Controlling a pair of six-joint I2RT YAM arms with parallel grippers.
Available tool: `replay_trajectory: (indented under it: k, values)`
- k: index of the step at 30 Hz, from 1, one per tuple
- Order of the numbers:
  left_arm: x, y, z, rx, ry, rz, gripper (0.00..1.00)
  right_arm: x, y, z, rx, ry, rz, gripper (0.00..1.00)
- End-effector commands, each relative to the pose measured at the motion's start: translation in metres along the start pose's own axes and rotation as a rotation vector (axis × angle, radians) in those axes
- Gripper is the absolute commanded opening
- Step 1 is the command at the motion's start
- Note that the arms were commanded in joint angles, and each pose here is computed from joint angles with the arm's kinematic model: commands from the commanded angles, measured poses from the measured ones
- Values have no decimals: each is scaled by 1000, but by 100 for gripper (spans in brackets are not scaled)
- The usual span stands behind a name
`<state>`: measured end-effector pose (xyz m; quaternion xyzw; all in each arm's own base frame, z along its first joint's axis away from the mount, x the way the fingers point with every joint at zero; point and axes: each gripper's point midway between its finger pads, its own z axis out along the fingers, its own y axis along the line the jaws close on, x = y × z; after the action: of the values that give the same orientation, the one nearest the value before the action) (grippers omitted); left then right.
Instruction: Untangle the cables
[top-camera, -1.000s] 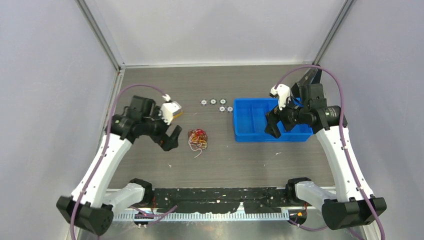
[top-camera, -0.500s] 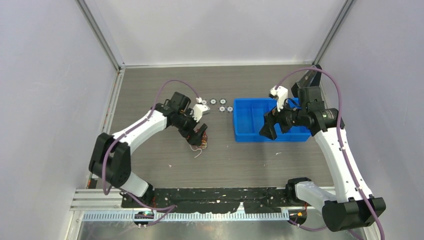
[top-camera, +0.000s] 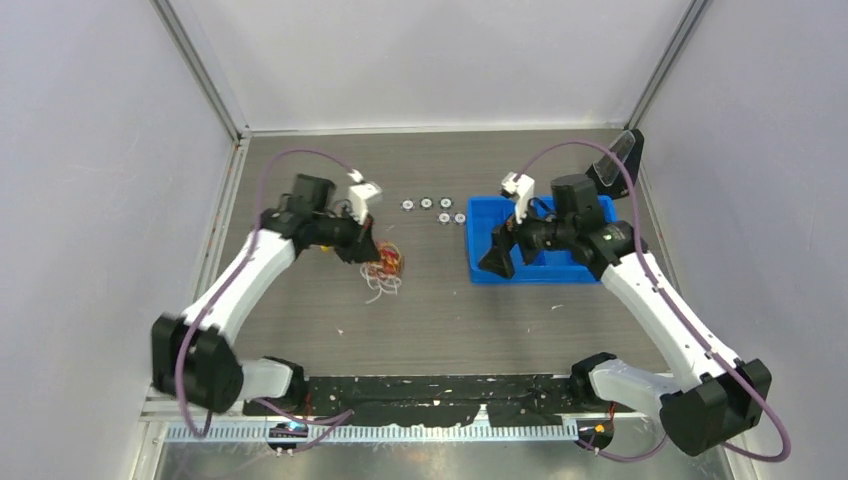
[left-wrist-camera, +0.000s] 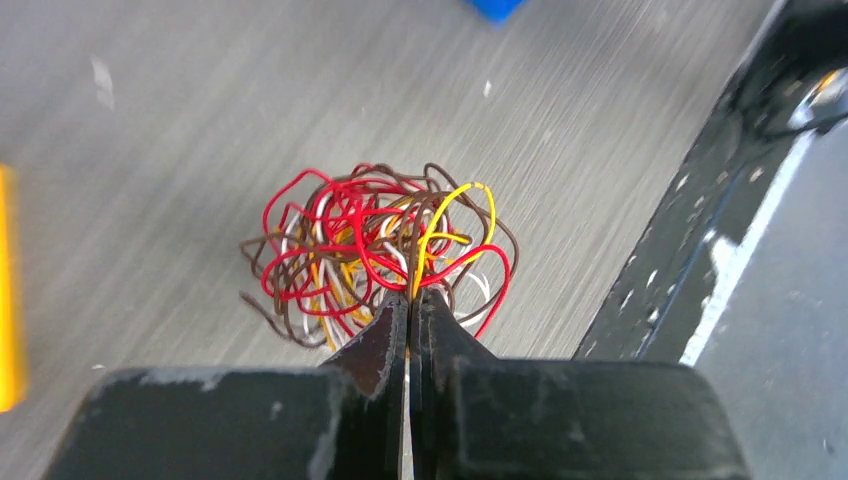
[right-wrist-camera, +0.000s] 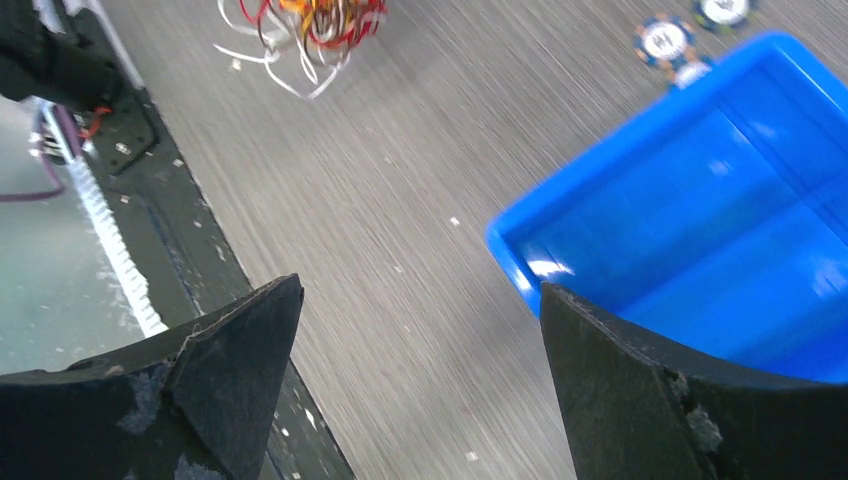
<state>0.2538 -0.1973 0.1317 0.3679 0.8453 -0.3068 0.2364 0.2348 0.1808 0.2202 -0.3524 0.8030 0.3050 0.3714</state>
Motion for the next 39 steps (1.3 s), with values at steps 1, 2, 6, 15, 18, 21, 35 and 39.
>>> replay_trajectory:
  k: [1, 2, 6, 15, 18, 21, 35, 39]
  values:
    - [-39, -56, -65, 158, -264, 6, 0, -66, 24, 28, -77, -226, -75, 95]
    - [-42, -63, -72, 168, -290, 12, 0, -70, 37, 39, -116, -227, -61, 95]
    - [-58, -83, -96, 193, -387, 4, 0, -110, 75, 66, -230, -339, -75, 95]
    - [-96, -123, -143, 342, -550, -46, 0, -140, 142, 114, -433, -484, -184, 90]
    - [-95, -129, -151, 343, -548, -30, 0, -143, 147, 120, -463, -488, -150, 49]
    - [-97, -125, -166, 293, -577, -19, 0, -143, 143, 122, -431, -483, -164, 9]
    - [-55, 7, -275, -602, -513, -67, 0, -55, 49, 127, -121, -168, -145, 5]
    - [13, 25, -221, -524, -289, -96, 0, -96, 62, 115, -163, -247, -156, 5]
